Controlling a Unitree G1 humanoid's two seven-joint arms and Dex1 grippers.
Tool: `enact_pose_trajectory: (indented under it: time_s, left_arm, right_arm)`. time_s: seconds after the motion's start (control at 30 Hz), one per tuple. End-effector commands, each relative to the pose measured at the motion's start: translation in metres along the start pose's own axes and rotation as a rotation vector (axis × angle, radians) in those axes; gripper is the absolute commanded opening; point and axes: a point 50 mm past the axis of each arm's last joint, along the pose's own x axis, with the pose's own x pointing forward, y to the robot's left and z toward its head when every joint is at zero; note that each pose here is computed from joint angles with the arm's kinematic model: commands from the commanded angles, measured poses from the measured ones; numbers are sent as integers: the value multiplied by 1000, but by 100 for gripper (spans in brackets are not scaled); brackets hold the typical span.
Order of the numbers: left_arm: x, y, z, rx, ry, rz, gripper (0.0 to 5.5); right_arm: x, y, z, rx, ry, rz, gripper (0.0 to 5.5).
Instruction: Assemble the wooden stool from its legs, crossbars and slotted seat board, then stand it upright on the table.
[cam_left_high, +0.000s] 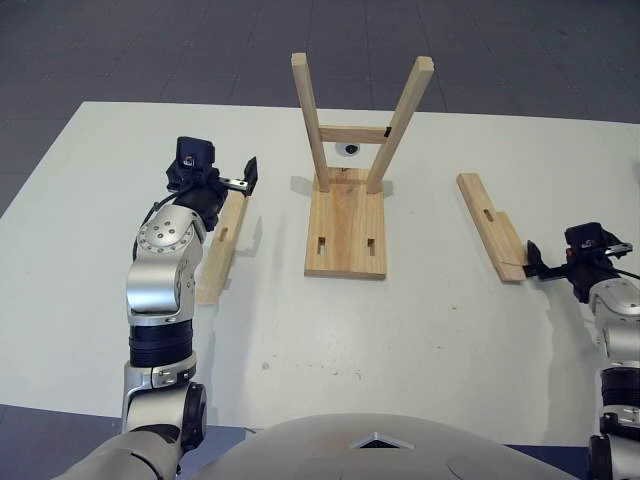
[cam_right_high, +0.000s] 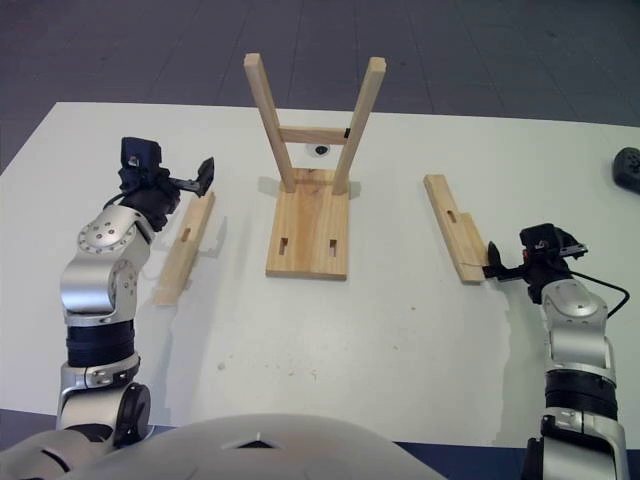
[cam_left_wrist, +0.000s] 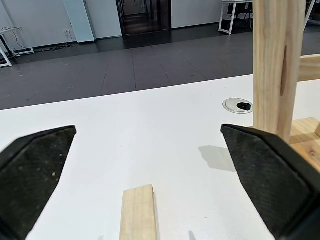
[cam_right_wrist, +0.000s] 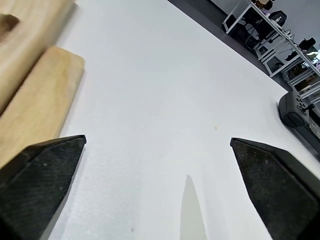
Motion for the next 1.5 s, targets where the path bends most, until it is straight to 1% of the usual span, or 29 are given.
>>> enact_pose_trajectory:
  time_s: [0.03,0.37,0.63,0.87,0.93,1.1,1.2,1.37,1.5]
  left_arm:
    - [-3,-6,-7,-6,33,-25,540]
    - [-4,-12,-11,1,45,-55,540]
    - [-4,-13,-12,9,50,-63,540]
    - [-5,-15,-13,18,53,-72,540]
    - [-5,-14,-13,20,54,-71,540]
    - [-5,-12,-14,28,62,-66,540]
    - [-6,-12,-16,32,72,-67,540]
    - [-6,-14,-19,34,82,-69,540]
    - [-8,-14,-21,30,88,-65,540]
  right_arm:
    - [-6,9,0,31,-26,14,539]
    - [-14,35,5,85,-59,60,539]
    - [-16,40,10,126,-85,51,539]
    - [-20,47,21,265,-155,30,539]
    - [-21,53,20,285,-127,48,539]
    - [-24,72,5,360,37,57,539]
    - [-26,80,1,413,97,40,539]
    - [-28,79,0,425,152,28,539]
    - [-26,76,9,551,176,-1,539]
